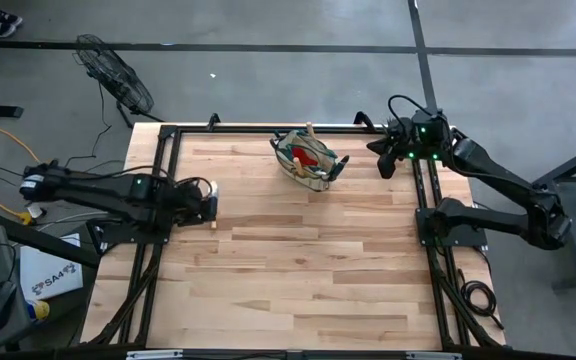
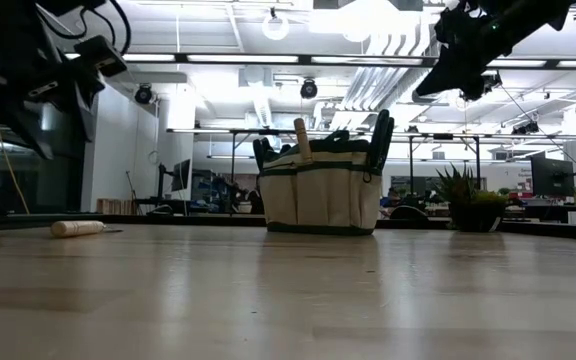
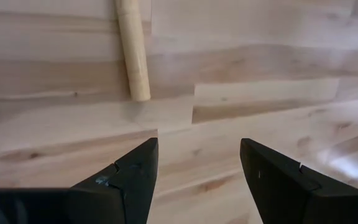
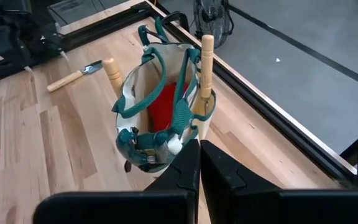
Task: Pick & Place Garden tools in Gardening bag
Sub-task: Put the trowel into the gardening bag
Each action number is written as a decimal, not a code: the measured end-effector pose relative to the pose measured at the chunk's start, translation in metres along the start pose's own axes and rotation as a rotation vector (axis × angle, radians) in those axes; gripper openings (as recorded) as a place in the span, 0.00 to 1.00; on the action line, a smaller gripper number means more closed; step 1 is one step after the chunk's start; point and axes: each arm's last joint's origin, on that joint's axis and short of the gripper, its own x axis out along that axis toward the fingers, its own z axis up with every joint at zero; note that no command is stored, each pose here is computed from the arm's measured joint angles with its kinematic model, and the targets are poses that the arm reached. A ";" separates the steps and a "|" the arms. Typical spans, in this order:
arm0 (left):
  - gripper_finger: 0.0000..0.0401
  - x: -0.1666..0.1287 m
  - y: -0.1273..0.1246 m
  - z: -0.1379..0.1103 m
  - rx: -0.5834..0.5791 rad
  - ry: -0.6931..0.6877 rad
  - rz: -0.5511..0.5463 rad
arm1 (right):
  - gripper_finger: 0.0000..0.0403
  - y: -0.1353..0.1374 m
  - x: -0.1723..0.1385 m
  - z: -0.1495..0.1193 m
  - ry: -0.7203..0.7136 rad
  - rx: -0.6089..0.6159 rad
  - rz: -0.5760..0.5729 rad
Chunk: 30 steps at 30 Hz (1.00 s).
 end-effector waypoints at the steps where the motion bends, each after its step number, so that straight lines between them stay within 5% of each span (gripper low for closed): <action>1: 0.55 0.000 0.000 -0.002 0.001 -0.022 -0.003 | 0.01 0.000 0.000 0.000 -0.001 0.000 0.000; 14: 0.55 -0.003 0.002 -0.018 0.113 -0.217 -0.070 | 0.01 0.000 0.000 0.003 -0.025 -0.007 0.005; 24: 0.55 -0.003 0.004 -0.022 0.146 -0.130 -0.042 | 0.01 0.000 0.000 0.001 -0.012 -0.052 0.005; 30: 0.55 -0.003 0.005 -0.024 0.064 -0.073 -0.030 | 0.01 0.000 0.000 0.001 -0.013 -0.051 -0.001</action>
